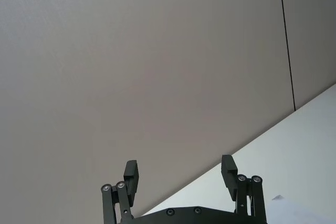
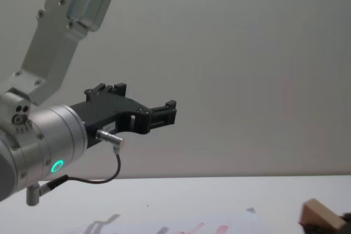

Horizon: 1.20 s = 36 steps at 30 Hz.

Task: Use the one hand to pick up the stamp and affix it onto the A4 paper.

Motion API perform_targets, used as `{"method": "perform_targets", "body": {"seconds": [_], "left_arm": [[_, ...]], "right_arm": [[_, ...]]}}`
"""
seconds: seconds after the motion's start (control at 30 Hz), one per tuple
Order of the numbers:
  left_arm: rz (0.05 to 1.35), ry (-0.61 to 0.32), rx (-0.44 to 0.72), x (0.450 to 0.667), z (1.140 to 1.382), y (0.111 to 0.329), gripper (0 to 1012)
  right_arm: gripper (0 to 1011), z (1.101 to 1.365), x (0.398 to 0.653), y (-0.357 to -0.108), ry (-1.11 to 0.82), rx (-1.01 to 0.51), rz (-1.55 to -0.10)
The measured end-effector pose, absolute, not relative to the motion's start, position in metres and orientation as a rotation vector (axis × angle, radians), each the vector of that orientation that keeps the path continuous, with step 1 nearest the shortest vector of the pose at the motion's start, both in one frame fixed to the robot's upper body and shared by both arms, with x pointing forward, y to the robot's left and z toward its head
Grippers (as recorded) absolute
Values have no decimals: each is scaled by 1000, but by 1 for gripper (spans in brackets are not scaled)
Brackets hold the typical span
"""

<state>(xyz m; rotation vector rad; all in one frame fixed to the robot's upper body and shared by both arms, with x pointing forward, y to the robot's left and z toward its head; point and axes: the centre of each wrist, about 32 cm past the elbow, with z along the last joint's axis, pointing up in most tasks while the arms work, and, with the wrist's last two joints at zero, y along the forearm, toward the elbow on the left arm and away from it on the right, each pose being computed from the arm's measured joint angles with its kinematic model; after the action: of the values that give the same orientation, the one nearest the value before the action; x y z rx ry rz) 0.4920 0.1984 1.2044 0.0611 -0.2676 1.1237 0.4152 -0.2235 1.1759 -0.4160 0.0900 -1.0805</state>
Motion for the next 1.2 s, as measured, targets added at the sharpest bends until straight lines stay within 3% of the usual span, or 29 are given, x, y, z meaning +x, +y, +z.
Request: {"method": "perform_targets", "body": {"seconds": [0.5, 1.2], "left_arm": [[1124, -268, 61, 492, 1204, 198, 1001], [1124, -268, 61, 492, 1204, 198, 1001]], "right_arm": [[219, 1174, 398, -241, 151, -499, -1275], [219, 1175, 401, -248, 152, -533, -1329]]}}
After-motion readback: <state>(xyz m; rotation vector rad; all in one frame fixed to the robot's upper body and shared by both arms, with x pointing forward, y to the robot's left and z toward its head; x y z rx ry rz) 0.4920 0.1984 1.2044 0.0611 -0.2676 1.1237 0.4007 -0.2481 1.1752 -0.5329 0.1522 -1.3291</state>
